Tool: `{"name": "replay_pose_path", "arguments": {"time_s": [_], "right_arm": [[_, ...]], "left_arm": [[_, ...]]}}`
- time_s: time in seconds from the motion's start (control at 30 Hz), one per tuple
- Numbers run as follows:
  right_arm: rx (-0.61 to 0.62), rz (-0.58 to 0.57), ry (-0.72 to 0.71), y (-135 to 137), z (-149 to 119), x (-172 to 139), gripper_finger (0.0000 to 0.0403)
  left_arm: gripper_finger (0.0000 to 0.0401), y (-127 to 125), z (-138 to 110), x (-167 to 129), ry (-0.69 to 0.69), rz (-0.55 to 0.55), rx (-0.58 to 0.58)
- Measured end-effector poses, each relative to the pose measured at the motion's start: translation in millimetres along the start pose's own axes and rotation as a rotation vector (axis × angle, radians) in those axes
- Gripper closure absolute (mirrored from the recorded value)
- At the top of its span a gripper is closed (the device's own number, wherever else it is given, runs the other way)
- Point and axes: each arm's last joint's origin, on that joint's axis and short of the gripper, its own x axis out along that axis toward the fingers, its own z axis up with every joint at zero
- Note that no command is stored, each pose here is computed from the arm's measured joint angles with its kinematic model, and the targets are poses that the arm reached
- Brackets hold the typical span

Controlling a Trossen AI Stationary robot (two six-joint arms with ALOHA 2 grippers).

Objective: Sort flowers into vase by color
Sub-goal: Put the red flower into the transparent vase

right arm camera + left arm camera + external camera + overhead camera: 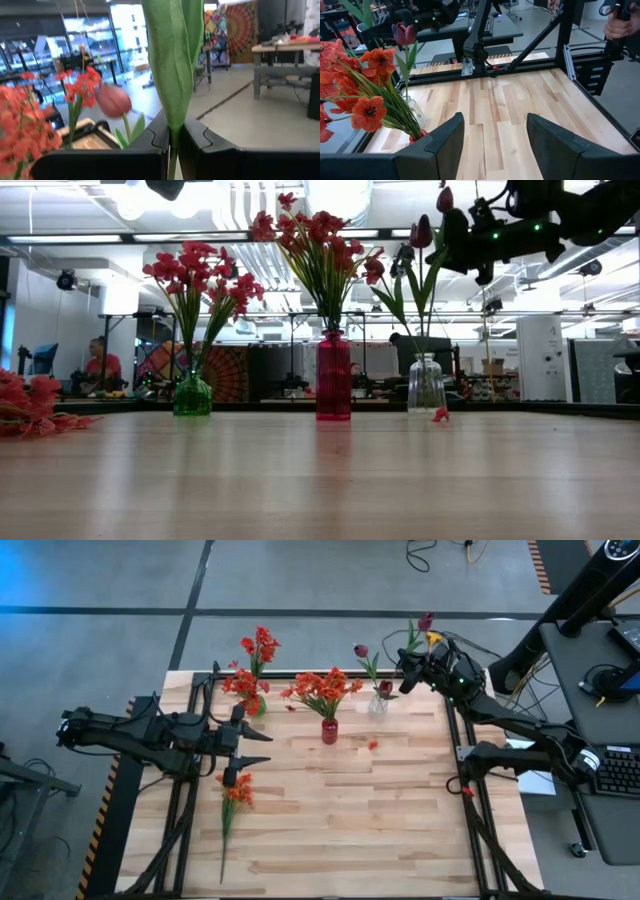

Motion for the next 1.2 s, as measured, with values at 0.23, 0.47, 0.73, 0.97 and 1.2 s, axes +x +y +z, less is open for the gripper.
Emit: {"name": "replay_pose_path", "arguments": {"time_s": [0.23,0.47,0.73,0.97,1.2], "right_arm": [[0.018,-0.003,0.018,-0.4,-2.2,1.1,0.039],[0.022,-0.003,0.025,-1.0,-5.5,4.0,0.039],[0.025,0.024,0.02,-0.2,-5.0,4.4,0.039],[0.031,0.022,0.028,-0.4,-6.0,4.4,0.0376],[0.034,0.015,0.03,-0.6,-6.3,4.4,0.0313]], "left_arm": [[0.0203,0.0,0.0,0.0,0.0,0.0,0.0],[0.0203,0.0,0.0,0.0,0.0,0.0,0.0],[0.0203,0.0,-0.1,0.1,0.001,0.001,0.0],[0.0203,0.0,0.0,0.0,0.0,0.0,0.0],[0.0203,0.0,0.0,0.1,0.0,0.001,0.0]]}}
